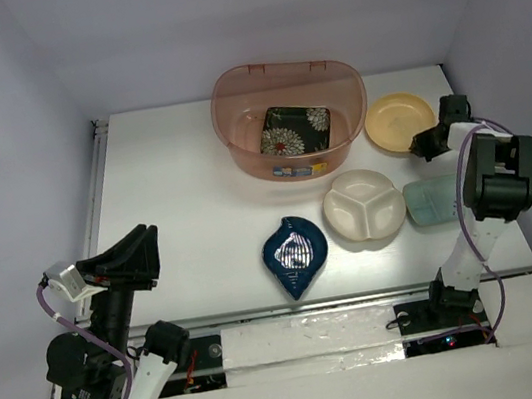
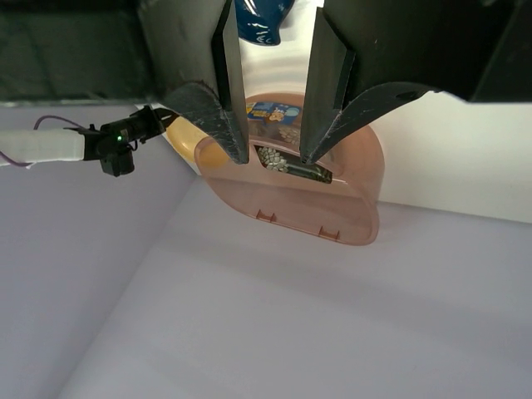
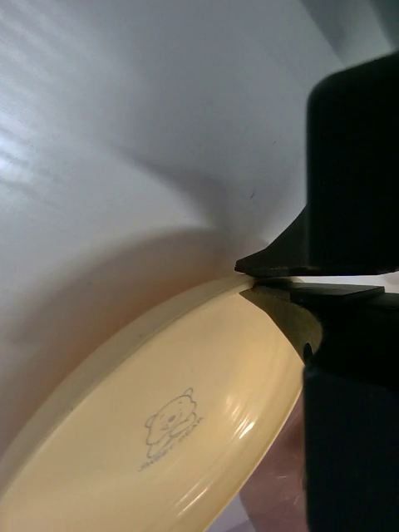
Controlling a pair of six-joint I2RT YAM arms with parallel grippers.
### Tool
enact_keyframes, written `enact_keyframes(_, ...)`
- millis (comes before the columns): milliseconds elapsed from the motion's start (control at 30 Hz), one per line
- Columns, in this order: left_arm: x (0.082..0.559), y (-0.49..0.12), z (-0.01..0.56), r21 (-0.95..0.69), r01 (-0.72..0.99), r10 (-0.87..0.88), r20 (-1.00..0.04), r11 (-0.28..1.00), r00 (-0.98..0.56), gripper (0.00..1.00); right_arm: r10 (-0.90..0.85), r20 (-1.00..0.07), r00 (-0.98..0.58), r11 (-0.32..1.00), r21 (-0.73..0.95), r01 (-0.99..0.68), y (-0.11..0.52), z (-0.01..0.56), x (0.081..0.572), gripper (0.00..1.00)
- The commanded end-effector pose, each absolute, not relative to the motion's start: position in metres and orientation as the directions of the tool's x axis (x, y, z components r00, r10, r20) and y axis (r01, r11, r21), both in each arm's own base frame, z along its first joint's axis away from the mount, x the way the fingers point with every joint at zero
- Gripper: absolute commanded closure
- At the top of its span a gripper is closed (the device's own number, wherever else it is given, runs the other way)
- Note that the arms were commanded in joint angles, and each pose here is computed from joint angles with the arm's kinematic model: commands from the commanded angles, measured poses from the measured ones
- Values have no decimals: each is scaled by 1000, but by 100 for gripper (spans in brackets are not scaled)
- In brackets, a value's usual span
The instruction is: Place the plates into the plastic bin on the countertop
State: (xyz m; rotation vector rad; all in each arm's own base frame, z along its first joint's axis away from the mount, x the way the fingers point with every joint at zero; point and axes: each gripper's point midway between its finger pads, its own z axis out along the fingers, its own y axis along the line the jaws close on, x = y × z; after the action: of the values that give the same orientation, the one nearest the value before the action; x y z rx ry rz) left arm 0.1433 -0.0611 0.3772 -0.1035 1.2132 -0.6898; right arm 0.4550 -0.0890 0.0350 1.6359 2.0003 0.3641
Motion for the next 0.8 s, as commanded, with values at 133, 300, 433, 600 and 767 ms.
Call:
enact_keyframes(133,133,-56,391,-422,458,-560,-798,782,222,72,915,-401,43,263,674,690,-115,138,470,100)
enact_keyframes(300,134,-56,391,-422,458,-560,-799,783,221,72,834,-526,168,357,746,562,-130,243,459,100)
enact_keyframes(433,134,-57,391,-420,461,-560,-798,781,222,72,785,-585,201,495,789,364,-109,336,453,100)
enact_keyframes(600,133,-57,392,-420,463,-561,-797,781,223,72,705,-707,-49,694,675,251,-26,362,483,100)
enact_keyframes(767,142,-60,387,-422,445,-548,-812,790,200,72,645,-718,-263,758,646,95,75,352,508,100)
